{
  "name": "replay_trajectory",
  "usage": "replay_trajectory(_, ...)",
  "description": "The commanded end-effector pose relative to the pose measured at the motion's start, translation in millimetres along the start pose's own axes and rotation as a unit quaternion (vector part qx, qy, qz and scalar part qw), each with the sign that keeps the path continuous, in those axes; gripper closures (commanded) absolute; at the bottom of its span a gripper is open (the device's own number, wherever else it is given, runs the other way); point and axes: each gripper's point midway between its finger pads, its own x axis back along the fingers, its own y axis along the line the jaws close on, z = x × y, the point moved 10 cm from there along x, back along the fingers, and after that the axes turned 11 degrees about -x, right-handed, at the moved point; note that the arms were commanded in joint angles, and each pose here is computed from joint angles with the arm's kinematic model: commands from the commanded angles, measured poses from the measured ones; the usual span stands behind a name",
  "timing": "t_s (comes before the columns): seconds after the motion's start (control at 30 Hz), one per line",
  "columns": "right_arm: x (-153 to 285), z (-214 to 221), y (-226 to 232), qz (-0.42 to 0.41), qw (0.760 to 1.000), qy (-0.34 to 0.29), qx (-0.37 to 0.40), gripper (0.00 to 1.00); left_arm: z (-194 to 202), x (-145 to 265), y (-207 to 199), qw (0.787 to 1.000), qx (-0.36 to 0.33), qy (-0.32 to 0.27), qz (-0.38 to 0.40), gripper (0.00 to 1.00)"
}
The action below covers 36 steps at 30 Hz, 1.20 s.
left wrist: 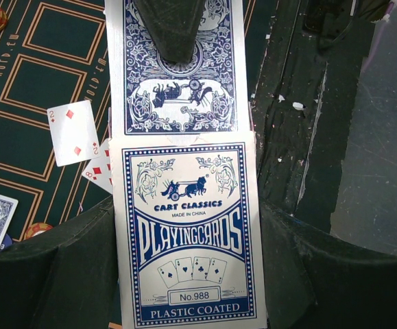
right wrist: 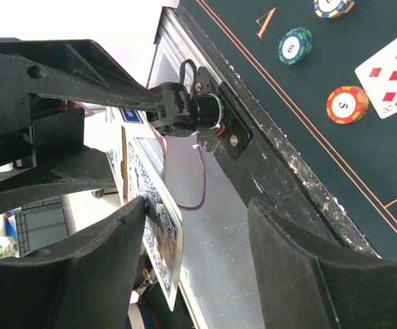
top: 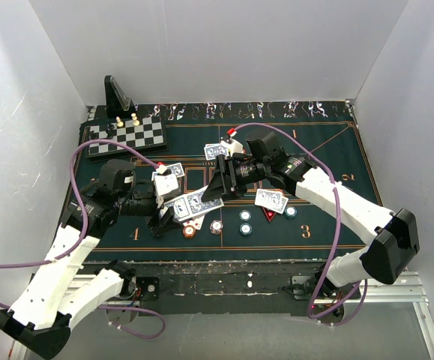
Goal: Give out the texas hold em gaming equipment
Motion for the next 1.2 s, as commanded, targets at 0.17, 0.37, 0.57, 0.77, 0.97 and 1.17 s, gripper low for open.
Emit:
replay_trajectory(0.17,10,1,9,0.005,1.0,-0.02,0.021,0.38,-7,3,2,1.0,-0.015,-0.021,-0.011,1.0)
replay_trajectory(0.37,18,0,7,0.008,0.999,-0.028,0.015,0.42,-8,4,1,1.0,-0.015,-0.022,-0.012,1.0)
replay_trajectory(0.57,28,0,8,0.007,0.999,-0.039,0.015,0.43,-6,4,0,1.0,-0.015,-0.021,-0.012,1.0)
replay_trajectory(0.77,32,1,10,0.003,0.999,-0.039,0.016,0.47,-6,4,0,1.0,-0.015,-0.023,-0.013,1.0)
replay_trajectory(0.97,37,1,13,0.005,0.999,-0.046,0.019,0.5,-6,4,0,1.0,-0.016,-0.023,-0.013,1.0)
replay_trajectory(1.17,48,-1,17,0.008,0.998,-0.06,0.027,0.53,-6,3,0,1.0,-0.015,-0.024,-0.012,1.0)
